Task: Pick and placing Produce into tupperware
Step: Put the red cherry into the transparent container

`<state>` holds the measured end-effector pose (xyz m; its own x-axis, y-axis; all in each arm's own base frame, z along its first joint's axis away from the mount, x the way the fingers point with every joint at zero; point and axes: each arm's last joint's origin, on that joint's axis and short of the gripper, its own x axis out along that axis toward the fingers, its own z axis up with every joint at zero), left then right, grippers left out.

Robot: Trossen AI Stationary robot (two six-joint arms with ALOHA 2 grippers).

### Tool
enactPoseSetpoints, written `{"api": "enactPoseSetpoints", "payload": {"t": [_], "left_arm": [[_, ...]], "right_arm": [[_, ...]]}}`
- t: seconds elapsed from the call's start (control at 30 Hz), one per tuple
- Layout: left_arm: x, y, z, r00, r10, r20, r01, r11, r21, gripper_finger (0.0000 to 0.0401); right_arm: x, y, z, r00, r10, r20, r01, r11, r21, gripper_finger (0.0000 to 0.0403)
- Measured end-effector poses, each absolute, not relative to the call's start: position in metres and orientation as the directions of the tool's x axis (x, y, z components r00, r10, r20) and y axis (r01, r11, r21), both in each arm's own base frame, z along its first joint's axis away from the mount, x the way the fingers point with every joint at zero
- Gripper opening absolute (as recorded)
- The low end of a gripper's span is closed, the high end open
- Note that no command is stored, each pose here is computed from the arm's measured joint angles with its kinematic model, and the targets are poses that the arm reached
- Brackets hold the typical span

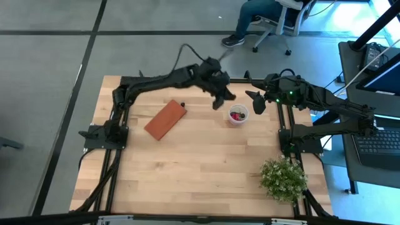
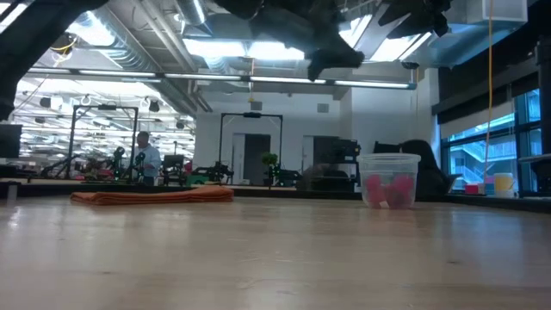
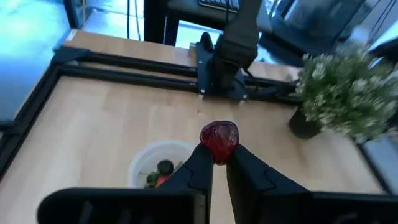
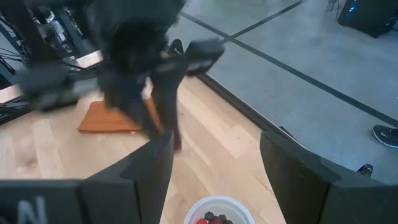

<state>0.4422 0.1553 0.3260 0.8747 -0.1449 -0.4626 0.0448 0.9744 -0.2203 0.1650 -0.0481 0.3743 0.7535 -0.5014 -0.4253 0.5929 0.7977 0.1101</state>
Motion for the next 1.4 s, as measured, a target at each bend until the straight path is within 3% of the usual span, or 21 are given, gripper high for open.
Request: {"api": "enactPoseSetpoints", "payload": {"t": [0.3, 0.63, 0.83, 1.4], "left_arm": [[0.470, 0.124, 0.300, 0.855, 0.040, -0.517, -0.092, 0.993, -0.076, 0.0028], [0.487, 0.138, 0.248, 0.804, 0.029, -0.595, -0.182, 0.963, -0.199, 0.0029], [0.496, 0.139, 0.227, 0.807, -0.056, -0.588, -0.147, 0.945, -0.292, 0.0029], [0.501, 0.136, 0.209, 0.789, -0.056, -0.612, -0.176, 0.934, -0.312, 0.0029]], "right_arm": [[0.165, -0.048, 0.374, 0.753, -0.501, -0.426, 0.593, 0.798, 0.110, 0.0240], [0.165, -0.048, 0.374, 0.751, -0.501, -0.431, 0.594, 0.797, 0.108, 0.0240], [0.164, -0.048, 0.372, 0.744, -0.499, -0.444, 0.596, 0.796, 0.105, 0.0240], [0.164, -0.048, 0.372, 0.744, -0.499, -0.445, 0.596, 0.796, 0.104, 0.0240]]}}
